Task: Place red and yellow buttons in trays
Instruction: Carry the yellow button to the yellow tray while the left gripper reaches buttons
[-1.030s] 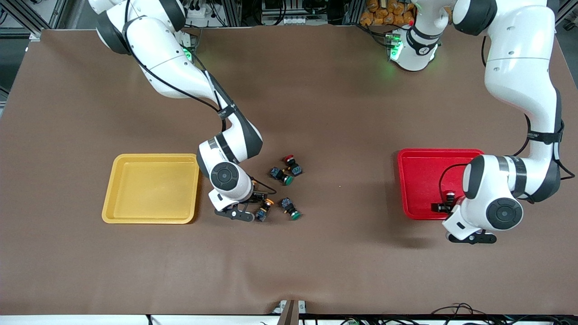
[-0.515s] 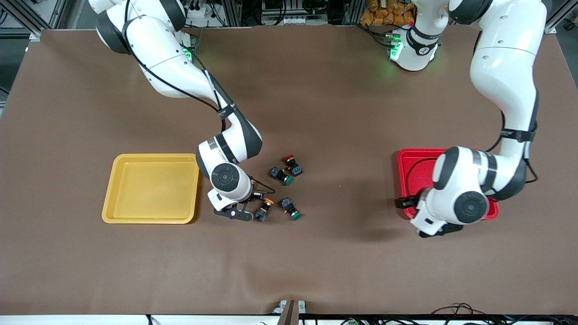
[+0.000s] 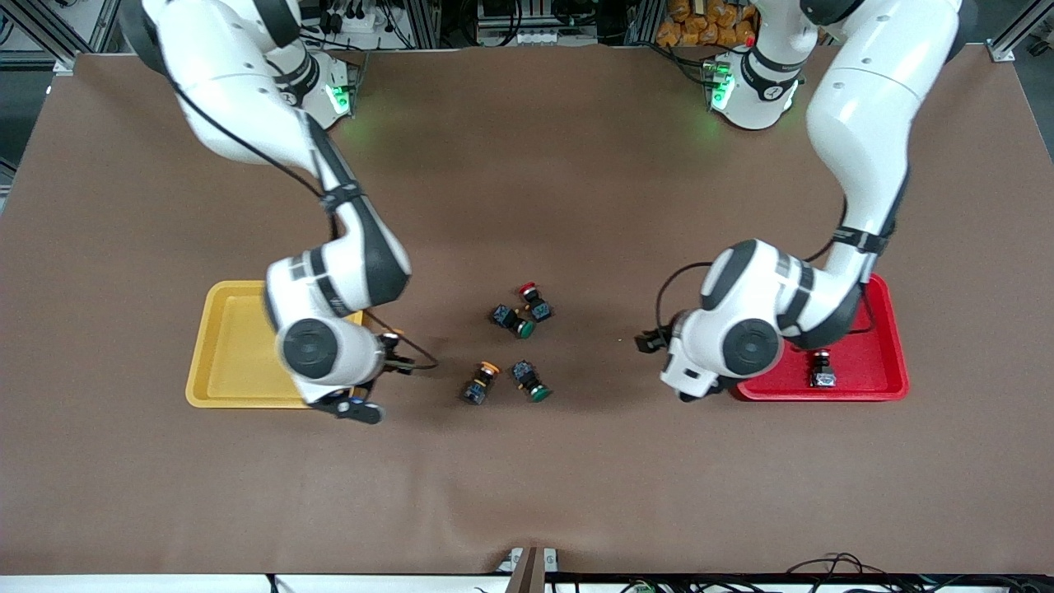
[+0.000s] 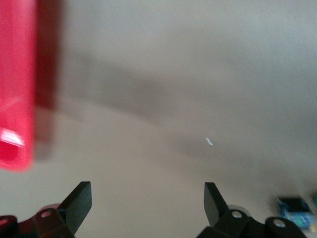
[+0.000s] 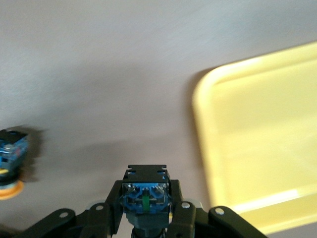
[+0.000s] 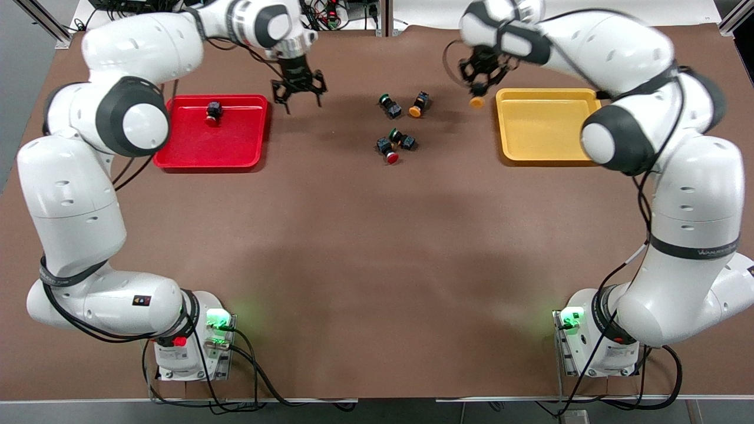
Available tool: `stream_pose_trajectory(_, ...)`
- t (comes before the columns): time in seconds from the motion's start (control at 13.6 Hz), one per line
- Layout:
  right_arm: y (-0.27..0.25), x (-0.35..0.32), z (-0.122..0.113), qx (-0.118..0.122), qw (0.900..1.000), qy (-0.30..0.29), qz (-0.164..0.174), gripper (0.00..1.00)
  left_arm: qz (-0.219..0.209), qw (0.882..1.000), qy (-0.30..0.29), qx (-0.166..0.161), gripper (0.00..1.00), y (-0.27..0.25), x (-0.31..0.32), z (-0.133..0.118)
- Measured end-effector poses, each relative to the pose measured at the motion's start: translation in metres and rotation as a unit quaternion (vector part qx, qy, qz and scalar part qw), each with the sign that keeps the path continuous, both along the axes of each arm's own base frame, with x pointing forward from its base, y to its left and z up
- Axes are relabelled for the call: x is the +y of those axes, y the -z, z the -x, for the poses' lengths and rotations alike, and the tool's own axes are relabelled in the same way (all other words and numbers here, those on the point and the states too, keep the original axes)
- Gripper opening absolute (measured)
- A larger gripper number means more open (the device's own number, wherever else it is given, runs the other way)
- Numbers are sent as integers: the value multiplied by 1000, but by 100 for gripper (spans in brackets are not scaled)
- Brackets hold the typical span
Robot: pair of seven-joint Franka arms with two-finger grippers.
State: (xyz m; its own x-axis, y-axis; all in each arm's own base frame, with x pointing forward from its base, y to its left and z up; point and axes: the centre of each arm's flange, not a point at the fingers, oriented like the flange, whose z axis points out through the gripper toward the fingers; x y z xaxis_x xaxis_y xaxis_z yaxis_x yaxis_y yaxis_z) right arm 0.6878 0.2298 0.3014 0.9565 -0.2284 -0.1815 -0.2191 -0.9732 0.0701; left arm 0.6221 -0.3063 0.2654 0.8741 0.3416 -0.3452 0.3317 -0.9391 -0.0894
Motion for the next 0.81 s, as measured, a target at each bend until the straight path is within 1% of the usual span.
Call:
stream_pose_trajectory(0.15,-13,-54,-12,6,1000,5,-7,41,-11,1000,-2,10,100,8,-45,26)
stream_pose_trajectory(0.22,-10,-84,-18,9,1000,7,-10,41,-20,1000,-5,10,100,16,-78,47)
stream_pose_trajectory(0.59,25,-152,-16,27,999,-5,-18,41,-11,999,-30,-16,100,56,-153,92)
stream_pose_trajectory(0.81,46,-222,-14,26,998,-41,-29,41,0,999,-35,-32,100,65,-184,112)
